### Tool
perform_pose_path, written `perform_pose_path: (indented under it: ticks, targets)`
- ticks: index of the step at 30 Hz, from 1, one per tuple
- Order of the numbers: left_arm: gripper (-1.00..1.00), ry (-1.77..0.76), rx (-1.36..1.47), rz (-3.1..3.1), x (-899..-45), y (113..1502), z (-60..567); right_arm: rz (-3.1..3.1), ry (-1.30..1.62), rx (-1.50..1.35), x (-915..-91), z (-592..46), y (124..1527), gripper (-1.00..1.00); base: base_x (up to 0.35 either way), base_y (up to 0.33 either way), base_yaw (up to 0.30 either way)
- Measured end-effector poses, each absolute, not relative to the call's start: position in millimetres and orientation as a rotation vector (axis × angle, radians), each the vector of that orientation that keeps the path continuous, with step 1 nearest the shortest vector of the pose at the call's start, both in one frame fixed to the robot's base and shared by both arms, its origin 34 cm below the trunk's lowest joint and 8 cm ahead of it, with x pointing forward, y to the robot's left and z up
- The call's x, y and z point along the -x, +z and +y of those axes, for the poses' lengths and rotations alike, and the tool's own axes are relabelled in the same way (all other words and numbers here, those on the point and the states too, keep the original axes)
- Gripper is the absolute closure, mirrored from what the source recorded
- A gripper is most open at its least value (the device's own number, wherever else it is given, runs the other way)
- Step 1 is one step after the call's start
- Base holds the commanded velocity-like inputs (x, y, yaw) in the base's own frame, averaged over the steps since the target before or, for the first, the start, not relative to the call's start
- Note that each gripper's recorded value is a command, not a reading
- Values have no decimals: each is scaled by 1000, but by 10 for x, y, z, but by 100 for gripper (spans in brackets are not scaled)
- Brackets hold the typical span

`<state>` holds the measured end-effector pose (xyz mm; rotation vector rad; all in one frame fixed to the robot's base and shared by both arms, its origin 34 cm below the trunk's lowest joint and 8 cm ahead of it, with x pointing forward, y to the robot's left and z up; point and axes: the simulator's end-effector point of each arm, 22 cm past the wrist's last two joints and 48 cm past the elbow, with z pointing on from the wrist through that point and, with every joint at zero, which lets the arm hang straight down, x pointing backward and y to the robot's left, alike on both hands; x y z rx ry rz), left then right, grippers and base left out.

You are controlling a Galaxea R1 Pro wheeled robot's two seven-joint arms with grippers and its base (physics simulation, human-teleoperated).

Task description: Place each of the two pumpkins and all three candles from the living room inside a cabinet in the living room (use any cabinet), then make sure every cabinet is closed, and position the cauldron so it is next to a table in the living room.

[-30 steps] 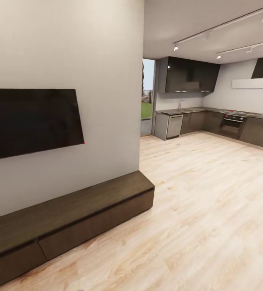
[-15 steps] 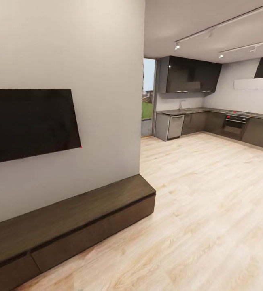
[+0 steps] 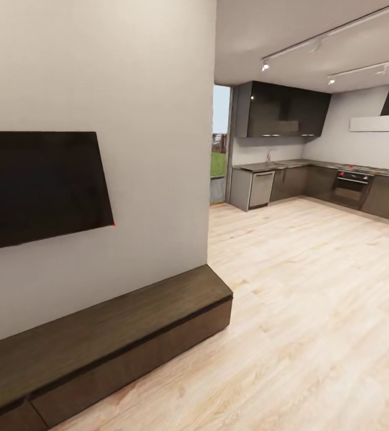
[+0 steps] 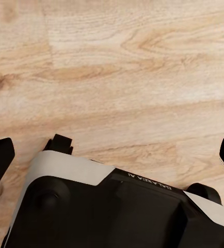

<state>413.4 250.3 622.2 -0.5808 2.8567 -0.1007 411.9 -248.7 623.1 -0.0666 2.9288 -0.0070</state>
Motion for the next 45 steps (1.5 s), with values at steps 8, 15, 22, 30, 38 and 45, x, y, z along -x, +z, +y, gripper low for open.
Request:
perform_pose_path:
  ticks: [8, 15, 22, 30, 38, 45]
  targets:
    - [-100, -101, 581, 2857, -4133, 6222, 2499, 2929, -8, 66, -4116, -2493, 6230, -100, 277, 0, 0]
    - [-100, -102, 581, 2857, -4133, 6222, 2496, 2929, -8, 66, -4115, -2494, 6229, -100, 275, -17, 35]
    - [-100, -102, 581, 2857, -4133, 6221, 2496, 2929, -9, 67, -4121, -2492, 6230, -100, 220, -109, 253]
    - [-100, -102, 581, 2857, -4134, 6220, 2495, 2930, -8, 67, -4118, -2493, 6227, -100, 69, -189, 280]
    - [-100, -102, 581, 2857, -4134, 6221, 2495, 2930, -8, 65, -4116, -2494, 6228, -100, 75, -194, 48]
    - [-100, -102, 581, 2857, -4133, 6221, 2495, 2929, -9, 66, -4118, -2490, 6229, -100, 165, -163, 239]
